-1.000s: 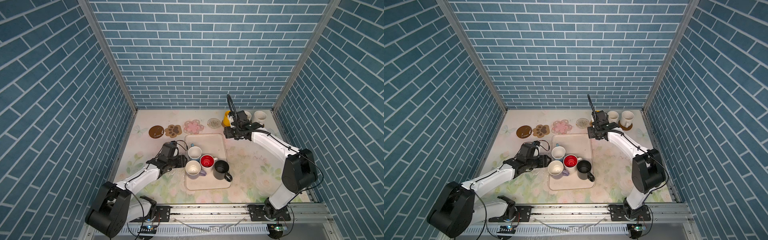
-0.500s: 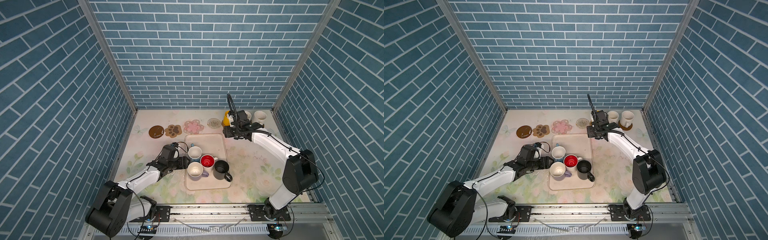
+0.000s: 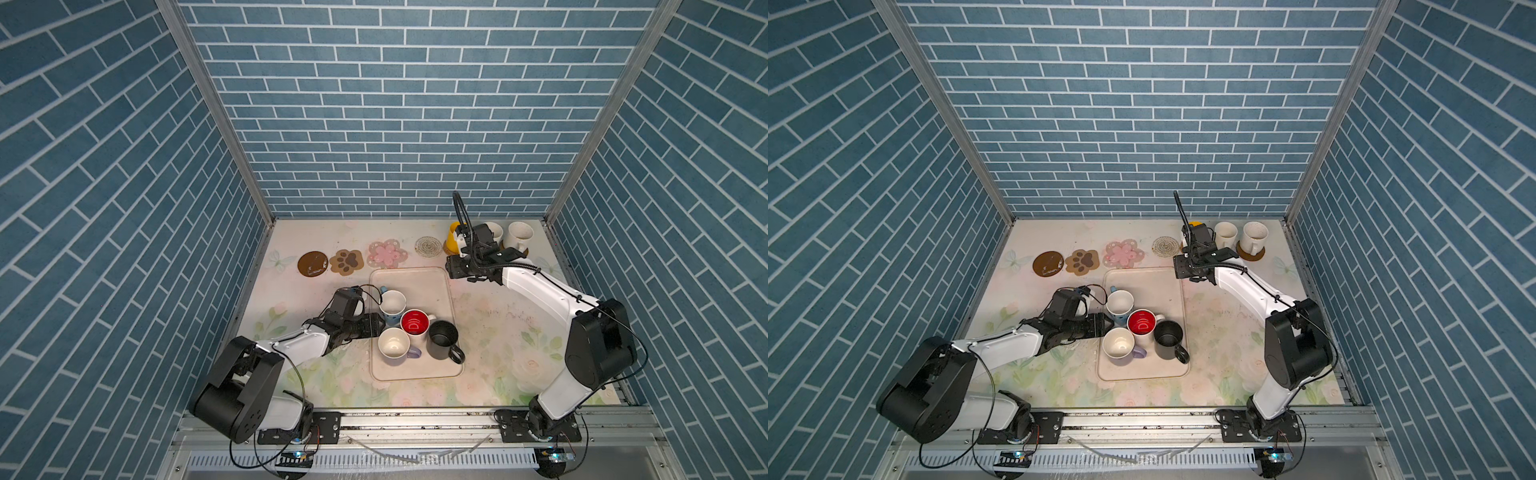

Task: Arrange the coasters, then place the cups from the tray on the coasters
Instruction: 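Raise right gripper above the coasters while left gripper lowers toward the blue floral mug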

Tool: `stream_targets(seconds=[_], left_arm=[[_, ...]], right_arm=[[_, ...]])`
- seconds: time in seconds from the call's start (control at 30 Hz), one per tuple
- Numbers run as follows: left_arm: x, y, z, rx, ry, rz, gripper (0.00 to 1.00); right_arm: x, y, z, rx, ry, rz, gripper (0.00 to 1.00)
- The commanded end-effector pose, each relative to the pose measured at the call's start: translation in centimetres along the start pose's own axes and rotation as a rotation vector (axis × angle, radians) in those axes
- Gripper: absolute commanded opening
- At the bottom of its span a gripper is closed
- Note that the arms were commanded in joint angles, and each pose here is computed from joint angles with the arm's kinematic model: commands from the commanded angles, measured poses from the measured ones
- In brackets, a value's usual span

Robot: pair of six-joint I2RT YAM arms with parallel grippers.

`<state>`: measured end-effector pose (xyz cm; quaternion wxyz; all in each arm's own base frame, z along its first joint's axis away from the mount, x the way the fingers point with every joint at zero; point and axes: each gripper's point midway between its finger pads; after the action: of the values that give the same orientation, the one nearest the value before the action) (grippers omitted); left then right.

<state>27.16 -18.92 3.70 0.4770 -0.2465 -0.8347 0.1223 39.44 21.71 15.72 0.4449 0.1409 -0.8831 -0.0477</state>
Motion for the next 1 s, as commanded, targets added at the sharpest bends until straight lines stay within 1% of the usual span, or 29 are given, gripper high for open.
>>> stream_targets(seconds=[0.0,0.43,0.73,0.87,0.97], left_arm=[[-0.3,-1.2,-2.1,-0.018,-0.049,0.025,0.73],[-2.2,-1.8,-4.2,-0.019,-0.046,0.019,0.73],[-3.5,-3.1,-5.4,-0.046,-0.038,0.018,0.73],[-3.1,-3.0,-5.5,-0.048,-0.042,0.004,0.73],[-2.2,-2.9,-5.6,-0.054,-0.055,-0.011,0.73]], right_arm=[[0.6,0.2,0.3,-0.017,-0.012,-0.012,0.64],[0.6,0.0,1.0,-0.011,-0.004,-0.016,0.64],[0.8,0.0,1.3,-0.008,-0.004,-0.015,0.64],[0.7,0.2,1.4,-0.01,0.005,-0.034,0.64],[0.6,1.3,1.5,-0.009,0.017,-0.091,0.63]])
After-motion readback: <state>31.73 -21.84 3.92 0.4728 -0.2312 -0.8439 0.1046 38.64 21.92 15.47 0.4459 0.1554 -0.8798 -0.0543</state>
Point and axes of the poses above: each gripper's point midway between its finger pads, its own x axis back along the fingers, its own y axis along the line the jaws close on, z = x × y, and after that the axes turned 10 degrees about -x, right-handed
